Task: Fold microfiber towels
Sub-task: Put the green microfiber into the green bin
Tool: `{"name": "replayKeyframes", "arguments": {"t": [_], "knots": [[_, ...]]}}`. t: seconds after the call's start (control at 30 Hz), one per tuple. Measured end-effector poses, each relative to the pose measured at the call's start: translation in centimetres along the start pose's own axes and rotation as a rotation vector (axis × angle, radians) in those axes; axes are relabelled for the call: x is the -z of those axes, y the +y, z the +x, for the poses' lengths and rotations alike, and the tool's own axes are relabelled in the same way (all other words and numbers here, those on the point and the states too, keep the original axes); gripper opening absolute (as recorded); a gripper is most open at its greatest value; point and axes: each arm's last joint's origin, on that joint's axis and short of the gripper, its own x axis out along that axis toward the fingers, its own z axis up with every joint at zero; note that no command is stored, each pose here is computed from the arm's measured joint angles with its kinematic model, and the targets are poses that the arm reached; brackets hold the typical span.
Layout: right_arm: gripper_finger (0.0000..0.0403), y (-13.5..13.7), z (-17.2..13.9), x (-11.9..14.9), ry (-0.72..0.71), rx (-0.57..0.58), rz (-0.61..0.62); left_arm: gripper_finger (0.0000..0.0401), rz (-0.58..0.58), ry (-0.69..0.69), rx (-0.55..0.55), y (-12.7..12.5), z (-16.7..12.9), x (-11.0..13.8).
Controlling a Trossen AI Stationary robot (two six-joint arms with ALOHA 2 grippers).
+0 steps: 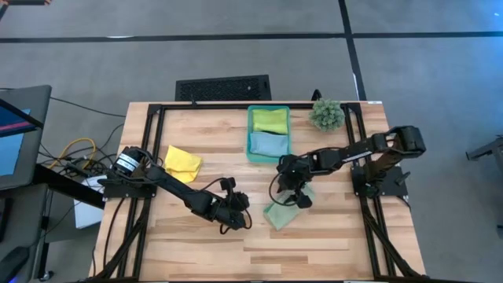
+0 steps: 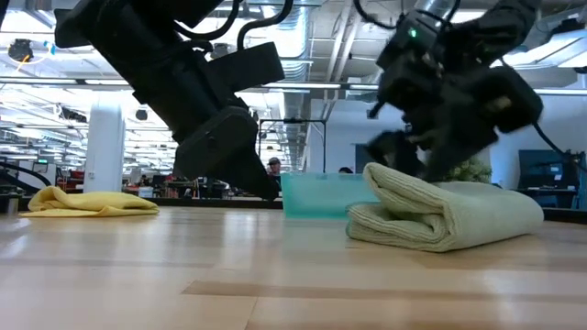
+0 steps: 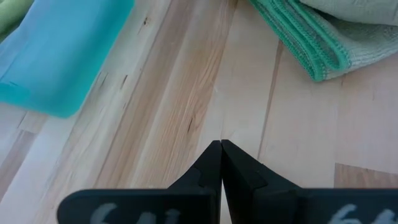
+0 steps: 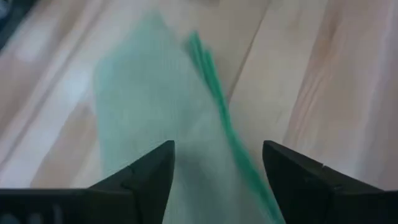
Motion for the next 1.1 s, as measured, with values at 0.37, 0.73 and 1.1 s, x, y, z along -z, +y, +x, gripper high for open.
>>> {"name": "replayKeyframes", "arguments": {"t": [0.37, 0.73, 1.1], "knots": [[0.0197, -0.8, 3.0, 2.8, 0.115, -0.038, 0.063, 0.0000, -0.010, 0.001, 0.007, 0.0, 0.0, 0.0], [0.0025, -0.7, 2.5, 2.7, 0.112, -0.033, 0.008, 0.0000, -0.009, 0.003, 0.007, 0.0, 0.0, 0.0], [0.0023, 1.7, -1.6, 0.6, 0.033, -0.010, -0.055, 0.0000, -0.007, 0.006, 0.006, 0.0, 0.0, 0.1]]}}
